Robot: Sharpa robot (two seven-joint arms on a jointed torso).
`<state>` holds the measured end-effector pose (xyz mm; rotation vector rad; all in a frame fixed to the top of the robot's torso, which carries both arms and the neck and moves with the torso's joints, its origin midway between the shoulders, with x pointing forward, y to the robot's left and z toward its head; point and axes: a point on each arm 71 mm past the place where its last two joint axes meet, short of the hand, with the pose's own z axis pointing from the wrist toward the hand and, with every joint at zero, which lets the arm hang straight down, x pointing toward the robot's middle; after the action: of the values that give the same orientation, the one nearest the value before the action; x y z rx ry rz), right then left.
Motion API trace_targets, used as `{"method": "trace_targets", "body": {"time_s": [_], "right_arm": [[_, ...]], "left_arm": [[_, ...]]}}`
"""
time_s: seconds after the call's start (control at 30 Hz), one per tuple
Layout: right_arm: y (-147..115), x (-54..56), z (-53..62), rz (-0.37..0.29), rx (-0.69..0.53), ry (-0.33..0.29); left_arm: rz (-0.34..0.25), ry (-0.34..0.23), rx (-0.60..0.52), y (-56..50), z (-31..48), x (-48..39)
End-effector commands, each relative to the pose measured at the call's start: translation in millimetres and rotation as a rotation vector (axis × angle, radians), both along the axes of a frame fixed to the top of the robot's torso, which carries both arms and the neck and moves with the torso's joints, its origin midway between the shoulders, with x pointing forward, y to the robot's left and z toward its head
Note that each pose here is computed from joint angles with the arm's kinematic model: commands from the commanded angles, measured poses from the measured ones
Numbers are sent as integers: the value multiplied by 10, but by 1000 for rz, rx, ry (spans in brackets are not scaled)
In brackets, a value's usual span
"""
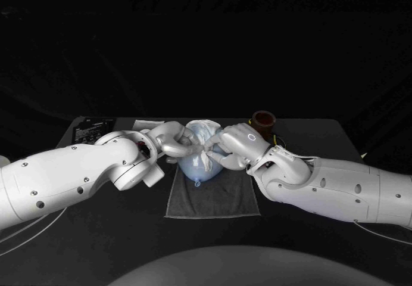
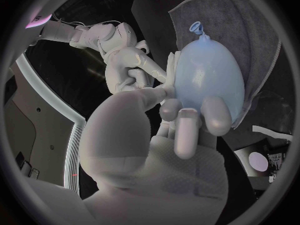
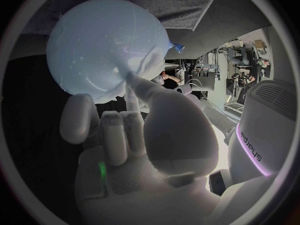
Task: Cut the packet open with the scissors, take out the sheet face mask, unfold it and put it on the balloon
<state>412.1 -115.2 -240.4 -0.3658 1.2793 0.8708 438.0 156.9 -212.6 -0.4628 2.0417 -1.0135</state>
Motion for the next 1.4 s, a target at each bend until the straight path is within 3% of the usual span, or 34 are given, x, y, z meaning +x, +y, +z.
{"method": "trace_targets", "body": {"time_s": [0.03,0.77,1.23,1.4], "right_arm": [[-20,-18,31,-3,29,-31],[-330,-196,187,-11,55,9],[-204,-164,194,-16,89,10],[-164,-156,209,-22,124,5]], "left_arm": [[-16,1,9,-8,-5,-7],[26,-100,64,108,27,49],[3,0,-73,34,22,9],[23,75,-128,12,1,-4]]}}
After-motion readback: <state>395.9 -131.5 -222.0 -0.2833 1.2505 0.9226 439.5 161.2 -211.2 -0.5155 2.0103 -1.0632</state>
